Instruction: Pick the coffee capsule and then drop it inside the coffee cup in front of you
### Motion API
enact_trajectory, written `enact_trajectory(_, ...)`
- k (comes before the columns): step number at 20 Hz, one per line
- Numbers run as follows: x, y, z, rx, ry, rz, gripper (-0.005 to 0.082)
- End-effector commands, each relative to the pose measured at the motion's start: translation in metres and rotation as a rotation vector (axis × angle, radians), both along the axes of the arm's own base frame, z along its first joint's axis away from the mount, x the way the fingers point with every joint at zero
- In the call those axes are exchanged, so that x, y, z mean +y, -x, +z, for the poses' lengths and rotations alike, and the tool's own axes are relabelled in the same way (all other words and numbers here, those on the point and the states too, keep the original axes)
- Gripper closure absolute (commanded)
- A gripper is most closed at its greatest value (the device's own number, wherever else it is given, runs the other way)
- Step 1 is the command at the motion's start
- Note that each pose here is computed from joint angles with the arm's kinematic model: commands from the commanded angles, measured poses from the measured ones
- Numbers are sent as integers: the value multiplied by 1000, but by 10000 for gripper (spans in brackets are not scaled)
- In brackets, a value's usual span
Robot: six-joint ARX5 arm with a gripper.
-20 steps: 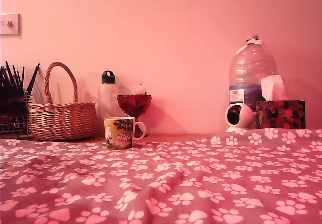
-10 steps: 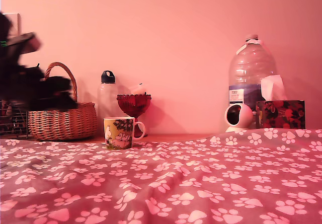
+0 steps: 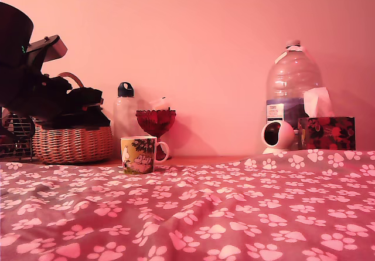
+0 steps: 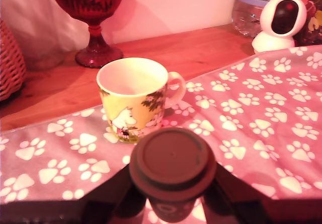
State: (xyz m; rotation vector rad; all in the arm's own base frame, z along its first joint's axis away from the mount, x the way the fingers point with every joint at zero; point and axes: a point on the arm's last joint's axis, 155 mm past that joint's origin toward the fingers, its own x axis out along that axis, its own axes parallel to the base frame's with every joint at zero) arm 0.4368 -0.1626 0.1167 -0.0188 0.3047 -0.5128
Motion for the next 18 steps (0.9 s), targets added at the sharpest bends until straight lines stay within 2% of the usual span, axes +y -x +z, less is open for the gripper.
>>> enact_trajectory(1,3,4,-1,-1,1,7,536)
enact_trajectory(10,4,4,-3,15,5,19,536)
enact_trajectory(15,1,-3,-12,137,-27,14,536)
enact_trajectory(18,-5,-9,-3,164,-46,0,536)
